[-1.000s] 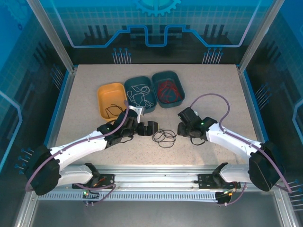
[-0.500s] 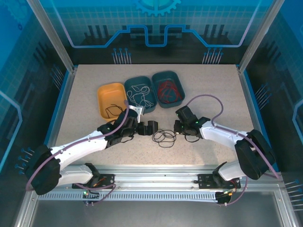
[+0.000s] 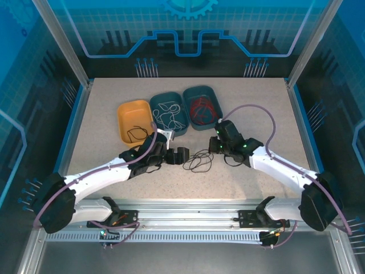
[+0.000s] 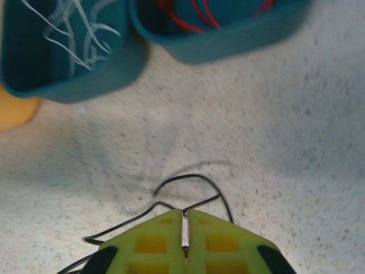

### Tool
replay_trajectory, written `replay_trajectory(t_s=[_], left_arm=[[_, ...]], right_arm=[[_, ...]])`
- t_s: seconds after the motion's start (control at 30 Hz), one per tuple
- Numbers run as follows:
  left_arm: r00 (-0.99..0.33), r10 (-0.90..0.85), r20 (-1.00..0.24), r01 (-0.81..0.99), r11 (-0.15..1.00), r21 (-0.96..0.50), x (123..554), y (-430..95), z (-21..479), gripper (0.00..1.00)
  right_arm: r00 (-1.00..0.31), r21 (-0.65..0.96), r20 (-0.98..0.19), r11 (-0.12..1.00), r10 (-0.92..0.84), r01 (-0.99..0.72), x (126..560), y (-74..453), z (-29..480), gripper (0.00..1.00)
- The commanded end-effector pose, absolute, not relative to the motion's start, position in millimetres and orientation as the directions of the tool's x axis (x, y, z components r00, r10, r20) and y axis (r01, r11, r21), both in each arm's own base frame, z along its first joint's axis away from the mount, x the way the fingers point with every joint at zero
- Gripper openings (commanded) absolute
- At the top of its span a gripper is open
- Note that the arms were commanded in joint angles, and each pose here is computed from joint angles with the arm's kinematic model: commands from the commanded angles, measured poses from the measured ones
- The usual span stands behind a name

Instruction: Untangle the cables

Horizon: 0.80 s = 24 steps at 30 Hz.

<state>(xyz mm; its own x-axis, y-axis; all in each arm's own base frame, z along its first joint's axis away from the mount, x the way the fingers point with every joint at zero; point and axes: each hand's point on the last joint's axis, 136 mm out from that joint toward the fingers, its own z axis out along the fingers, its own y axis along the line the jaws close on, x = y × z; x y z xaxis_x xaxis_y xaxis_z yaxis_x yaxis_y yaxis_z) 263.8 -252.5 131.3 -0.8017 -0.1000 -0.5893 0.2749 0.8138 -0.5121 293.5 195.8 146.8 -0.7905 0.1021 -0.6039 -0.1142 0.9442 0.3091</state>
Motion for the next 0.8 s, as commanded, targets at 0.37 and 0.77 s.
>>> replay_trajectory(t_s=[0.37, 0.77], left_arm=[[-0.823, -0.004, -0.567, 0.355, 0.776, -0.521, 257.1, -275.2, 112.0, 0.70], [-0.802, -0.063, -0.594, 0.314, 0.802, -0.509, 268.3, -270.0, 103.9, 0.59]], right_arm=[[-0.645, 0.154, -0.762, 0.949, -0.064, -0.276, 295.7, 217.5, 242.1, 0.00], [-0.631, 0.180, -0.774, 0.939, -0.050, -0.294, 287.3, 221.4, 270.3, 0.00]])
